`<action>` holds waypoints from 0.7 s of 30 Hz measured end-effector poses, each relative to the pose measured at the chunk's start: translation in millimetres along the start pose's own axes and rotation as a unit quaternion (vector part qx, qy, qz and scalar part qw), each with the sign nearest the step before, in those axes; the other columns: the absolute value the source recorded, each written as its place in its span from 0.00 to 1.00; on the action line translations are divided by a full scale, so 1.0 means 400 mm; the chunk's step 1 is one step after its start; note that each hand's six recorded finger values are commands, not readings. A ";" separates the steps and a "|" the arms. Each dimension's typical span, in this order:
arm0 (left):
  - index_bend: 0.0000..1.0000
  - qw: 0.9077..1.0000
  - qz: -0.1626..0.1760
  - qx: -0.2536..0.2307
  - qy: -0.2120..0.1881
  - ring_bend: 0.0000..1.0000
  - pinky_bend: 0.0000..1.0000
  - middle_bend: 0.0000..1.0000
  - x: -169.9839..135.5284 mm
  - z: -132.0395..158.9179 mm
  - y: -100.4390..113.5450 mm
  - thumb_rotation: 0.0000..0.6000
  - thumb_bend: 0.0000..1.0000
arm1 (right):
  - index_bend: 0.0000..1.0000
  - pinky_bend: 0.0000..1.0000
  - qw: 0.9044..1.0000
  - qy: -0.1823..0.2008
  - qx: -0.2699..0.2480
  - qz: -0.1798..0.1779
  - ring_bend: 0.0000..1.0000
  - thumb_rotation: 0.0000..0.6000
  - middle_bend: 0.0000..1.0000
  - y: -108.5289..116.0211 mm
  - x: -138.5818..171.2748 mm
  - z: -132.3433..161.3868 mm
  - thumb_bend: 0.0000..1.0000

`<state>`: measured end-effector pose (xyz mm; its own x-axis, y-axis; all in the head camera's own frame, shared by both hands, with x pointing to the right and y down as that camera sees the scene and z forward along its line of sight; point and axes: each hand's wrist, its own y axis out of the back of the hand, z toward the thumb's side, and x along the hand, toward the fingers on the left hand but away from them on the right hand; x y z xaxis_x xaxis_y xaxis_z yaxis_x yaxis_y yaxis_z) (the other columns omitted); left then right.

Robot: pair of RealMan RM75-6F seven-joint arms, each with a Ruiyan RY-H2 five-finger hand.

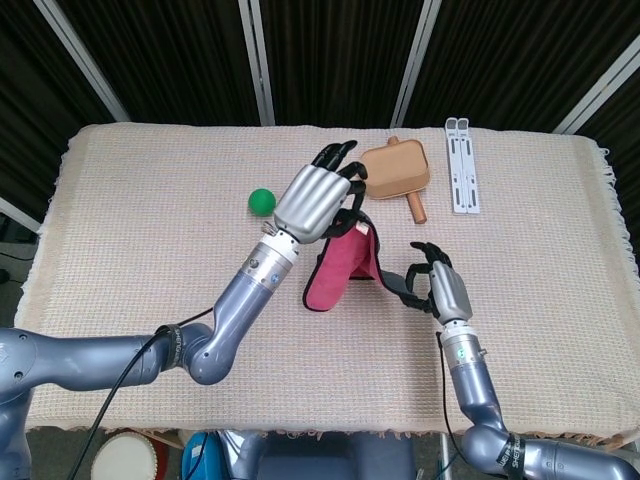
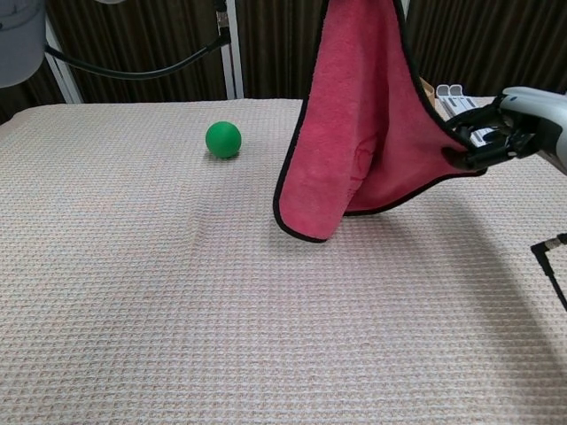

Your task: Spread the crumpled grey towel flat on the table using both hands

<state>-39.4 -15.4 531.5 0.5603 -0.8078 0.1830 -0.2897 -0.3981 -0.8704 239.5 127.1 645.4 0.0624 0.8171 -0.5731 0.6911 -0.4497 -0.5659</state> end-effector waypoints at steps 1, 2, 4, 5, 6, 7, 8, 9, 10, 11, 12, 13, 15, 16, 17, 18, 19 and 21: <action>0.68 1.000 0.000 -0.001 0.004 0.06 0.10 0.29 -0.002 -0.008 -0.001 1.00 0.46 | 0.74 0.00 1.000 0.000 0.002 -0.004 0.00 1.00 0.17 0.008 -0.001 -0.002 0.50; 0.68 1.000 -0.001 -0.004 0.009 0.06 0.10 0.30 -0.006 -0.018 -0.003 1.00 0.46 | 0.74 0.00 1.000 0.000 0.004 -0.008 0.00 1.00 0.17 0.018 -0.003 -0.004 0.50; 0.68 1.000 -0.001 -0.009 0.016 0.06 0.10 0.30 -0.011 -0.033 -0.005 1.00 0.46 | 0.74 0.00 1.000 0.000 0.009 -0.019 0.00 1.00 0.17 0.042 -0.011 -0.007 0.50; 0.68 1.000 -0.001 -0.013 0.021 0.06 0.10 0.30 -0.015 -0.043 -0.007 1.00 0.46 | 0.74 0.00 1.000 0.000 0.011 -0.024 0.00 1.00 0.17 0.051 -0.014 -0.008 0.50; 0.68 1.000 -0.002 -0.016 0.025 0.06 0.10 0.30 -0.019 -0.051 -0.009 1.00 0.46 | 0.74 0.00 0.999 -0.001 0.013 -0.031 0.00 1.00 0.17 0.062 -0.019 -0.007 0.50; 0.68 0.999 -0.002 -0.019 0.028 0.06 0.10 0.30 -0.023 -0.060 -0.011 1.00 0.46 | 0.75 0.00 0.999 0.000 0.015 -0.035 0.00 1.00 0.17 0.070 -0.023 -0.005 0.50; 0.68 0.999 -0.002 -0.022 0.032 0.06 0.10 0.30 -0.027 -0.071 -0.013 1.00 0.46 | 0.75 0.00 0.999 0.000 0.016 -0.040 0.00 1.00 0.17 0.079 -0.028 -0.002 0.50; 0.68 0.999 -0.003 -0.024 0.035 0.06 0.10 0.30 -0.030 -0.078 -0.014 1.00 0.46 | 0.75 0.00 0.999 0.003 0.021 -0.047 0.00 1.00 0.17 0.093 -0.035 0.006 0.50; 0.68 0.999 -0.002 -0.028 0.037 0.06 0.10 0.30 -0.032 -0.085 -0.015 1.00 0.46 | 0.75 0.00 0.998 0.005 0.024 -0.053 0.00 1.00 0.17 0.102 -0.041 0.013 0.50; 0.68 0.999 -0.002 -0.034 0.041 0.06 0.10 0.30 -0.035 -0.094 -0.017 1.00 0.46 | 0.75 0.00 0.998 0.009 0.028 -0.060 0.00 1.00 0.17 0.113 -0.047 0.023 0.50; 0.68 0.998 -0.002 -0.039 0.044 0.06 0.10 0.30 -0.036 -0.101 -0.018 1.00 0.46 | 0.75 0.00 0.997 0.015 0.034 -0.069 0.00 1.00 0.17 0.125 -0.055 0.039 0.50; 0.68 0.998 -0.001 -0.044 0.046 0.06 0.10 0.30 -0.036 -0.108 -0.018 1.00 0.46 | 0.75 0.00 0.996 0.019 0.039 -0.074 0.00 1.00 0.17 0.133 -0.061 0.051 0.50; 0.68 0.997 0.003 -0.052 0.051 0.06 0.10 0.30 -0.035 -0.121 -0.019 1.00 0.46 | 0.75 0.00 0.995 0.026 0.048 -0.085 0.00 1.00 0.17 0.146 -0.073 0.076 0.50; 0.68 0.997 0.005 -0.056 0.053 0.06 0.10 0.30 -0.033 -0.125 -0.019 1.00 0.46 | 0.75 0.00 0.994 0.028 0.052 -0.088 0.00 1.00 0.17 0.149 -0.077 0.086 0.50; 0.68 0.997 0.008 -0.061 0.054 0.06 0.10 0.30 -0.030 -0.129 -0.019 1.00 0.46 | 0.75 0.00 0.994 0.031 0.056 -0.092 0.00 1.00 0.17 0.152 -0.082 0.097 0.50; 0.68 0.996 0.010 -0.065 0.056 0.06 0.10 0.31 -0.027 -0.131 -0.020 1.00 0.46 | 0.75 0.00 0.993 0.036 0.061 -0.097 0.00 1.00 0.17 0.157 -0.088 0.112 0.50; 0.68 0.996 0.013 -0.067 0.057 0.06 0.10 0.31 -0.024 -0.132 -0.020 1.00 0.46 | 0.75 0.00 0.992 0.040 0.064 -0.101 0.00 1.00 0.17 0.160 -0.093 0.125 0.50; 0.68 0.995 0.020 -0.072 0.059 0.06 0.11 0.31 -0.016 -0.135 -0.021 1.00 0.46 | 0.75 0.00 0.990 0.046 0.071 -0.111 0.00 1.00 0.17 0.168 -0.106 0.154 0.50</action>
<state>-82.4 -30.4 562.4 0.4532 -0.8664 0.2098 -0.4221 -0.4158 -0.8055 239.0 40.0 595.1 -0.0091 0.9280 -0.3725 0.5878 -0.2964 -0.7527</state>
